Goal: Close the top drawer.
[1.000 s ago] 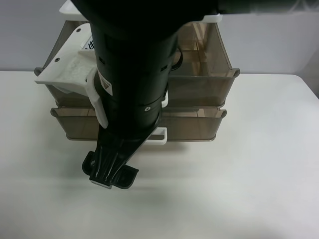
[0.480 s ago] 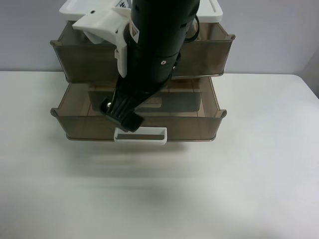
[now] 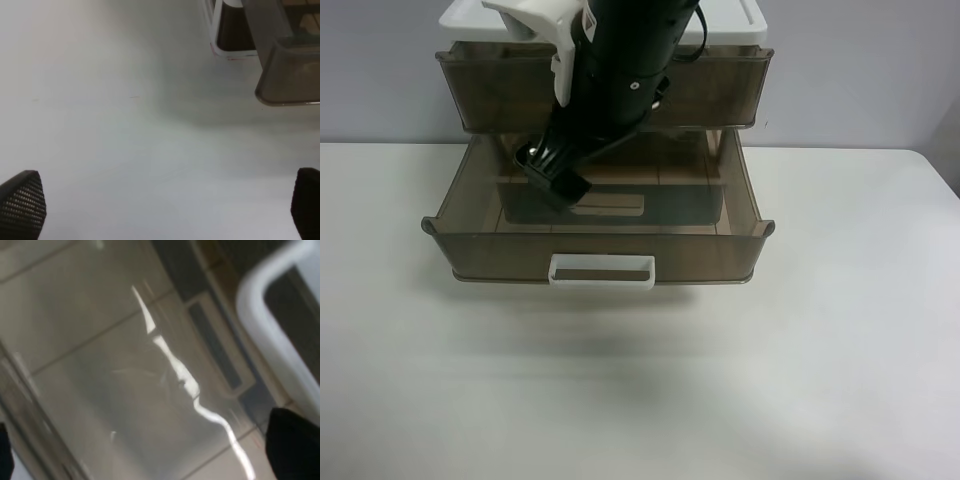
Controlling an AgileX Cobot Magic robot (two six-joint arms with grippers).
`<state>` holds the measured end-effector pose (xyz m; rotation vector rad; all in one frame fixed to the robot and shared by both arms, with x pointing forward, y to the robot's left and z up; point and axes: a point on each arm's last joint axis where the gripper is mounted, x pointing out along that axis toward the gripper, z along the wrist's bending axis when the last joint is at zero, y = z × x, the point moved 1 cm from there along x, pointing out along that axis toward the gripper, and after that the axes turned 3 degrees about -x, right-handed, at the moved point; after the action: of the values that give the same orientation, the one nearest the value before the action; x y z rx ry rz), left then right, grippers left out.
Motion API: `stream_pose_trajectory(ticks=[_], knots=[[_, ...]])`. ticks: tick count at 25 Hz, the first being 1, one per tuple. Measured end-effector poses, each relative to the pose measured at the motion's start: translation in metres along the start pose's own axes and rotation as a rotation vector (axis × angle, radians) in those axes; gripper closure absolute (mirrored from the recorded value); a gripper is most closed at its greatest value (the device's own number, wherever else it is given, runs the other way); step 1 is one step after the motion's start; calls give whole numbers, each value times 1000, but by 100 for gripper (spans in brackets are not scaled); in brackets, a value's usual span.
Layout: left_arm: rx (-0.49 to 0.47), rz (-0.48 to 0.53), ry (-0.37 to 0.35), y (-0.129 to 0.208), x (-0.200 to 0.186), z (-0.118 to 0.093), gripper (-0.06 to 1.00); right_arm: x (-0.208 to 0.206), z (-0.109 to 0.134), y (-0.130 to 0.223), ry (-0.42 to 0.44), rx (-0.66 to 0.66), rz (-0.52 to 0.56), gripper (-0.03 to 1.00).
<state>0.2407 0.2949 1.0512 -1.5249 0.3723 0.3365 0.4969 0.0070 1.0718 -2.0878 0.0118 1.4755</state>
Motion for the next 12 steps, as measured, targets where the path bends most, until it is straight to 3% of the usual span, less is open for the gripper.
stream_pose_trajectory(ticks=[7,12], knots=[[0,0,0,0,0,0,-5,9,-23,-13,27,19,-36,-3],[0,0,0,0,0,0,-5,10,-32,-11,-16,53,-57,-3]])
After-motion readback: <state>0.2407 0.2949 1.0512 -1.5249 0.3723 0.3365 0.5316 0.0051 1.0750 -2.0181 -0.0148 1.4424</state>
